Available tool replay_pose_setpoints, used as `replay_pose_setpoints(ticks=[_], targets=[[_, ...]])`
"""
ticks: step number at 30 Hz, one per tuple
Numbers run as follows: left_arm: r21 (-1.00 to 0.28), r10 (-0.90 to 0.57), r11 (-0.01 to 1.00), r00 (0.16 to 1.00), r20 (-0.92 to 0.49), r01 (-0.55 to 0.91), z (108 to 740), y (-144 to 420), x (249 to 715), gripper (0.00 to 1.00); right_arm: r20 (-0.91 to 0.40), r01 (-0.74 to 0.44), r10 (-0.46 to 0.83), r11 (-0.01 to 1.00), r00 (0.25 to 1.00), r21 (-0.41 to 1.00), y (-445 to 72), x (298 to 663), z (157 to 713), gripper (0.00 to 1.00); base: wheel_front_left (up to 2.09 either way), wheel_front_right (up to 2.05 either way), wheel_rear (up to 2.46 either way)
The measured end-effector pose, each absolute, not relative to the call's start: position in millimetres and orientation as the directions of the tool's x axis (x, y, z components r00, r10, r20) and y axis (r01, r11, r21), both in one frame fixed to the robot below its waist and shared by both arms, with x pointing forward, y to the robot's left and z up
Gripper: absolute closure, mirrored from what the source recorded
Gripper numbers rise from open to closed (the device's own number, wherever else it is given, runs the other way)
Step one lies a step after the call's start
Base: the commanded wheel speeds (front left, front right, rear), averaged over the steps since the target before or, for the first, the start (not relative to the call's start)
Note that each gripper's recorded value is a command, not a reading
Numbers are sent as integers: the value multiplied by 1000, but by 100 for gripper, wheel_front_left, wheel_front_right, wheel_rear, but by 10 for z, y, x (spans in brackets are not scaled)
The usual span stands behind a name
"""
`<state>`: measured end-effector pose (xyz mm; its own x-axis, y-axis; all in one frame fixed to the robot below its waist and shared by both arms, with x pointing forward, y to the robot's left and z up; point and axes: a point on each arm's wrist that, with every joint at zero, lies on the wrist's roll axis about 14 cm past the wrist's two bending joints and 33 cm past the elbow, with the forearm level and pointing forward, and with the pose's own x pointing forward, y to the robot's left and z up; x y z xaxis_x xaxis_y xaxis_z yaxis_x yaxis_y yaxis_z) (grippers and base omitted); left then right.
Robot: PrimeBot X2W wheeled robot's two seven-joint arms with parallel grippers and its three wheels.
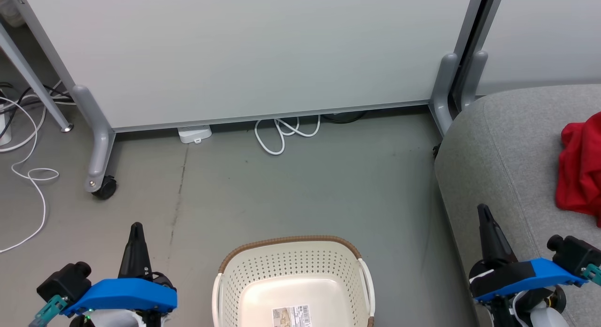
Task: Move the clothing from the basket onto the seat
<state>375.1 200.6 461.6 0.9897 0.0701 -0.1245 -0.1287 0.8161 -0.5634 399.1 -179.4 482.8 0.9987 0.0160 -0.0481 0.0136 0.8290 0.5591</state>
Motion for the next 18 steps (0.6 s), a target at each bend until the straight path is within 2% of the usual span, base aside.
replay_pose_setpoints(ticks=[18], targets=[[-747, 70, 649, 989, -129, -143, 4684, 2022, 3783, 100, -61, 49, -5, 664, 998, 746, -1865, 3985, 4860, 100, 0, 0, 0]])
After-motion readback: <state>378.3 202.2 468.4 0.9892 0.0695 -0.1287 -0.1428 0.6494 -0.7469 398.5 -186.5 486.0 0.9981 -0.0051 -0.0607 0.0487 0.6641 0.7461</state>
